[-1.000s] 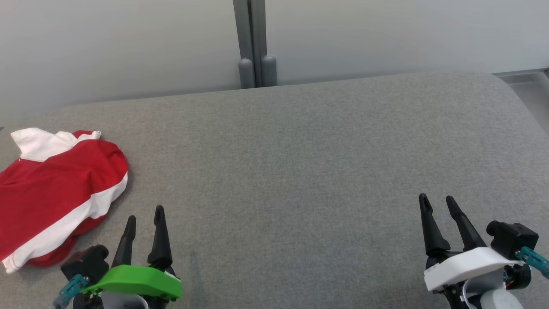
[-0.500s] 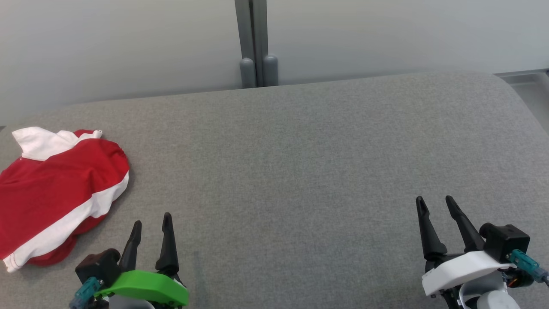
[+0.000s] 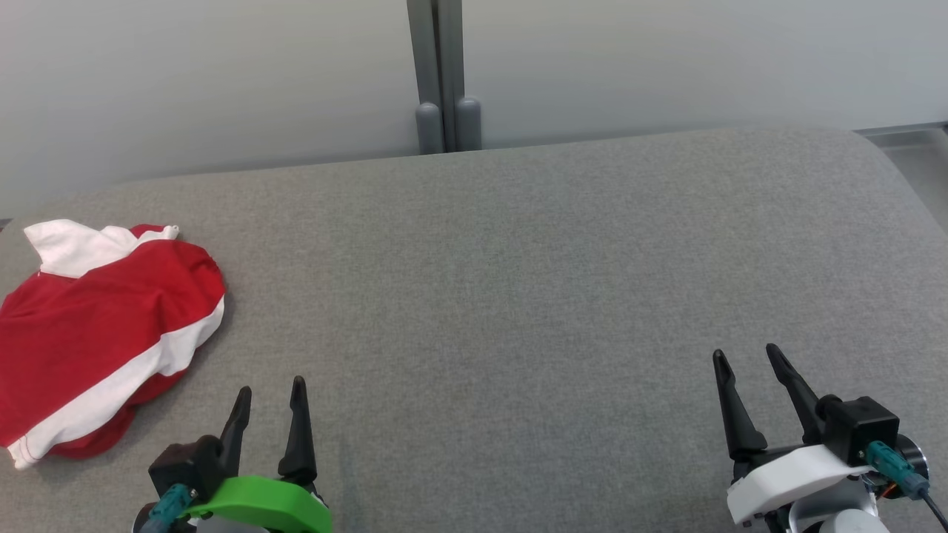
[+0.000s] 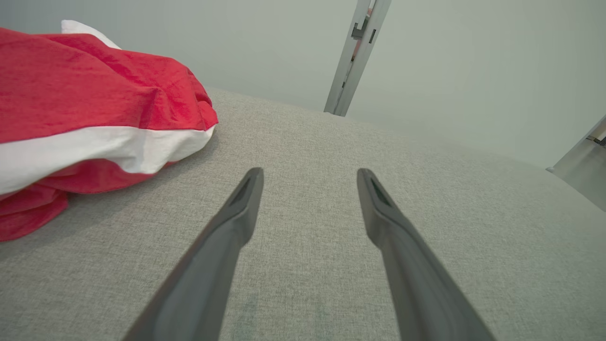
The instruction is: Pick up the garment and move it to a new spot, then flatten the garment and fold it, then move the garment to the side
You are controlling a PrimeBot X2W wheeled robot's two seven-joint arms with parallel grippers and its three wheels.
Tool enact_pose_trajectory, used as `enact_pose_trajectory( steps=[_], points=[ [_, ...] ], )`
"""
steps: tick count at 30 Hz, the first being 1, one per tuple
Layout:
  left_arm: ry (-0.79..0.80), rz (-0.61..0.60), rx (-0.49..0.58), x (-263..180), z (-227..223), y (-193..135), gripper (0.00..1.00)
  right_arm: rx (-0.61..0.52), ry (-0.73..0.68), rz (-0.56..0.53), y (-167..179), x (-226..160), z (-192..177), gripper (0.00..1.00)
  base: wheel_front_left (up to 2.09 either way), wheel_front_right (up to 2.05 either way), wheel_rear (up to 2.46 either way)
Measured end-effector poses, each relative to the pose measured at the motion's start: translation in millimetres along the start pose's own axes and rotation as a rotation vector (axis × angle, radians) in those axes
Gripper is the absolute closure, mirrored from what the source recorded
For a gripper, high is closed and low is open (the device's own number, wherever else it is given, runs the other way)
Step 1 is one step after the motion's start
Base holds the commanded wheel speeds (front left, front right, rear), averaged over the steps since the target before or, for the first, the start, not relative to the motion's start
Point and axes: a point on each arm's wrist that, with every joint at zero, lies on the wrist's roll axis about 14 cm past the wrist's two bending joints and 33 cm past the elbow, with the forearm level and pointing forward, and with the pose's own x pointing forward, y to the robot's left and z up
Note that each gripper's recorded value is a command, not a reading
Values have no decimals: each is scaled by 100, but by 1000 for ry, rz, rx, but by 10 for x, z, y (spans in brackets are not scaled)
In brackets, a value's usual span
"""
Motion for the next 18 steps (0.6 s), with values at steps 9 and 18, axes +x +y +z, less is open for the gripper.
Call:
enact_pose_trajectory(
  steps=[9,18],
  points=[
    [12,-6,44,-26,-59,2,0,-57,-5,14,20,-1,-2,0,0,0,0],
    [12,-16,93,-30,-77,-5,0,-113,-8,32,48,-4,-7,0,0,0,0]
  ],
)
